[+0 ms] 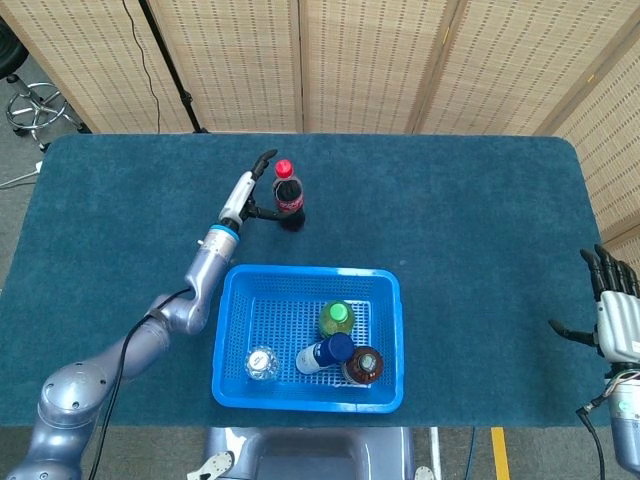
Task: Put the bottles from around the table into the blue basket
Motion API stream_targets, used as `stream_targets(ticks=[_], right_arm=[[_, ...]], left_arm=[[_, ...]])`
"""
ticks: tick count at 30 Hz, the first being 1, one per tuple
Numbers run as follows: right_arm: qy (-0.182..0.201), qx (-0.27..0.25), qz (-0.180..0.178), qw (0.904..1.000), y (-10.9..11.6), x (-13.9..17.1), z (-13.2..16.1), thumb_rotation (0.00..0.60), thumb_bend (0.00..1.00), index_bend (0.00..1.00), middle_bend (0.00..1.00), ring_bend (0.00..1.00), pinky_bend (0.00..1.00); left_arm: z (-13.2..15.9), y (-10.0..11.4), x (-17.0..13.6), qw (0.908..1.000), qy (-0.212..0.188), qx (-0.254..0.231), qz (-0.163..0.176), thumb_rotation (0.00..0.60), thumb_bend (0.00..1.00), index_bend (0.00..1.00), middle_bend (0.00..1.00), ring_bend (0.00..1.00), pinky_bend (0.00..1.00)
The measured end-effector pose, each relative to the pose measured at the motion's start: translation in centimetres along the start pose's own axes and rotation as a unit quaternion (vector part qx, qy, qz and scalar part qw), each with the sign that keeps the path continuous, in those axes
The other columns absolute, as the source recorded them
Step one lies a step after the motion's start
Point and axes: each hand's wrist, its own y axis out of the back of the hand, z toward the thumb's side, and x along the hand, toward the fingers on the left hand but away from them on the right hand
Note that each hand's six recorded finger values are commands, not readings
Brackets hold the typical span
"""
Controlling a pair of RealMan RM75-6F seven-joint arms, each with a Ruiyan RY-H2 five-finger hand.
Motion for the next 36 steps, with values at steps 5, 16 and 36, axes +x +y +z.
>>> stream_targets(ticks=[5,16,36], right_arm=[[-0.003,-0.002,-0.003,1.0000,0.2,-0.1,-0.2,0.600,0.00,0.00,0.00,0.00,0.00],[-0.001,0.001,-0.002,1.0000,0.2,0.1,-0.2,0.600,0.00,0.00,0.00,0.00,0.00],[0.020,0.010,0.010,0.9997,-0.8,0.6,1.2,0.600,0.00,0.00,0.00,0.00,0.00]], left_arm=[[-0.1,-0.6,0.7,0.9999,0.011,0.000,0.005,0.600,0.49,0.51,0.30,0.19,0.28],[0.7,-0.9,1.0,0.9997,0.004,-0.013,0.022,0.600,0.54,0.66,0.43,0.37,0.44],[9.2,4.0,-11.9,0.9798,-0.185,-0.004,-0.076,0.600,0.57,0.67,0.44,0.38,0.45]])
